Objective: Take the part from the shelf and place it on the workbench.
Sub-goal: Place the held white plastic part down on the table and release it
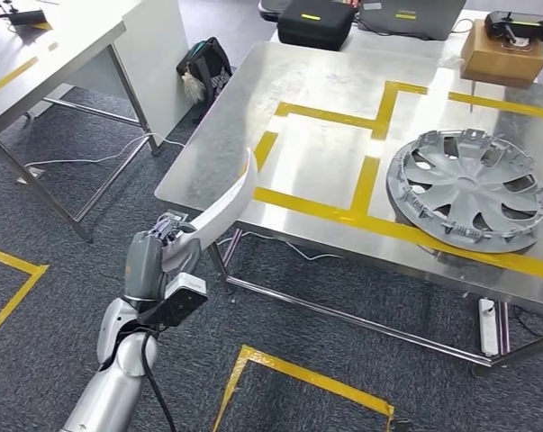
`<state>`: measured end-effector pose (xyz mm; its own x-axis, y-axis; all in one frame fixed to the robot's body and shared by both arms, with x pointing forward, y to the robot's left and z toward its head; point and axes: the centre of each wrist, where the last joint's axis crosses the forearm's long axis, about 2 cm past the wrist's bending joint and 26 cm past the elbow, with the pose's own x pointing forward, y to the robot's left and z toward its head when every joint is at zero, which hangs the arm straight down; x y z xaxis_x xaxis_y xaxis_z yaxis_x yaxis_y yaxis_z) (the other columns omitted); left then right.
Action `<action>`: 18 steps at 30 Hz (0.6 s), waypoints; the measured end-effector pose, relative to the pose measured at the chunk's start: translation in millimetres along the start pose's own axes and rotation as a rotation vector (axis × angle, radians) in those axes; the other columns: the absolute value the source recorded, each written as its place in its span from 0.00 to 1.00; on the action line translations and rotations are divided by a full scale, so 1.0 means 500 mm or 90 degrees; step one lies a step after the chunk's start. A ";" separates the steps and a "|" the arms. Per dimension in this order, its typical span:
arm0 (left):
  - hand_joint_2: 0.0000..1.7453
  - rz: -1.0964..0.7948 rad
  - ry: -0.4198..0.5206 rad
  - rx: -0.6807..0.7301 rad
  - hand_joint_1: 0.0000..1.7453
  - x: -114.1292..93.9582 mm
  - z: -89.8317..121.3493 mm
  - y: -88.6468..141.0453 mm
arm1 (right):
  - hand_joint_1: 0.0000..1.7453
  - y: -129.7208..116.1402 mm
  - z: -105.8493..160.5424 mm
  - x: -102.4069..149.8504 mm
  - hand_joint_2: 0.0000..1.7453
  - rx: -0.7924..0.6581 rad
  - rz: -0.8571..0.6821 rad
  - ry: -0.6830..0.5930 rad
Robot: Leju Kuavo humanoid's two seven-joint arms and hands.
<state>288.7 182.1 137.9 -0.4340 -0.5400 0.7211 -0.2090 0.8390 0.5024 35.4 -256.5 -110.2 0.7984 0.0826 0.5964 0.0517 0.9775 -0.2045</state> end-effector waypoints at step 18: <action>1.00 -0.002 -0.002 -0.007 1.00 0.004 -0.001 -0.007 | 0.00 -0.006 -0.002 -0.001 1.00 0.031 -0.011 -0.002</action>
<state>289.3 178.1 137.8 -0.4357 -0.5429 0.7179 -0.2006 0.8361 0.5105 35.7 -259.7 -110.7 0.7958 0.0665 0.6020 0.0359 0.9870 -0.1566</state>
